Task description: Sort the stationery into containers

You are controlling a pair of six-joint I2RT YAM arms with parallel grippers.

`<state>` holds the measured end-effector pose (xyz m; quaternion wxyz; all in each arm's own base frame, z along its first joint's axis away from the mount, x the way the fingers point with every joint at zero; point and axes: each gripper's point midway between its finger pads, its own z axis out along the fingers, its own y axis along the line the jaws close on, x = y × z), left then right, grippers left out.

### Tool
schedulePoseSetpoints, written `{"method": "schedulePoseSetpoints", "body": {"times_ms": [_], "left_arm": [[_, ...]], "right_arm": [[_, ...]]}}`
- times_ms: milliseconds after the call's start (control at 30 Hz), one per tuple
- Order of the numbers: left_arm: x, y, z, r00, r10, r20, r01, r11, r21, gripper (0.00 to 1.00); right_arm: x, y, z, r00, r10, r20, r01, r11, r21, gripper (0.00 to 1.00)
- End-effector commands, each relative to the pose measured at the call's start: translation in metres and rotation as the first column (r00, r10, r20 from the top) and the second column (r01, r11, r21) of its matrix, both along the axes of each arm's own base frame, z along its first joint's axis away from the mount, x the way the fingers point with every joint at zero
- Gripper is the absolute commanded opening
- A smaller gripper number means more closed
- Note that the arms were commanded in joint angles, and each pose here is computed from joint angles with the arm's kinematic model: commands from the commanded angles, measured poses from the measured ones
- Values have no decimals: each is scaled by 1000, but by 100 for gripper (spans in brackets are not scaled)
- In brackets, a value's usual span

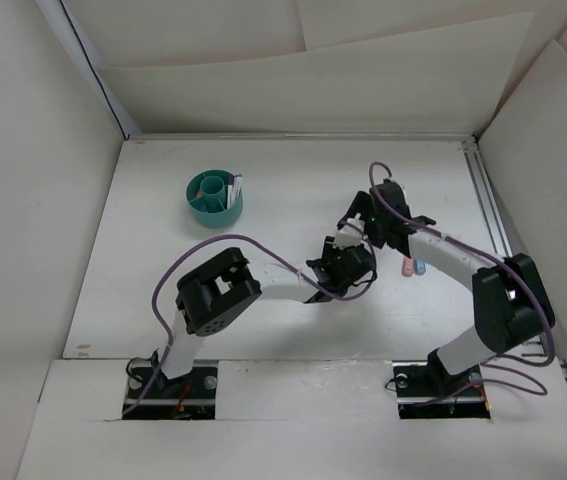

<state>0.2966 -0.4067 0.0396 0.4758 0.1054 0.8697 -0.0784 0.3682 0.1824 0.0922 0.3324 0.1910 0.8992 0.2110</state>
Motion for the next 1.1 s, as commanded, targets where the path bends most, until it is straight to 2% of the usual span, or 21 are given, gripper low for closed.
{"method": "schedulePoseSetpoints", "body": {"times_ms": [0,300,467,600,667,733,767,833,867,967,1000,1067], "left_arm": [[11,23,32,998,59,34,-58,998,-26,0],[5,64,90,998,66,-8,-67,993,-101,0],[9,92,111,994,101,-40,-106,987,-120,0],[19,110,149,989,142,-36,-146,976,-159,0],[27,135,165,981,188,-52,-194,970,-145,0],[36,148,189,977,207,-56,-214,959,-188,0],[46,172,202,965,254,-60,-261,943,-206,0],[57,192,228,961,271,-63,-278,926,-254,0],[70,219,239,945,322,-60,-326,908,-264,0],[80,248,278,937,344,-58,-344,887,-309,0],[93,269,275,923,378,-70,-382,880,-281,0],[99,279,293,929,357,-101,-371,884,-286,2]], "right_arm": [[0,0,56,991,21,131,-25,999,26,79],[-2,-45,132,953,-40,301,44,999,-8,82],[-1,-68,149,937,-61,344,64,998,3,83],[-1,-74,149,935,-52,351,51,999,12,84],[-2,-77,149,931,-49,363,48,999,12,84],[0,-84,146,930,-65,363,62,998,18,84],[-3,-82,143,932,-54,357,49,999,23,84],[-1,-84,143,927,-55,370,48,998,30,84],[-3,-82,138,933,-45,358,35,999,33,84],[-6,-79,136,930,-32,365,18,999,42,84],[-6,-79,136,931,-38,363,22,999,50,84],[-5,-78,138,928,-39,371,21,998,51,84]]}}
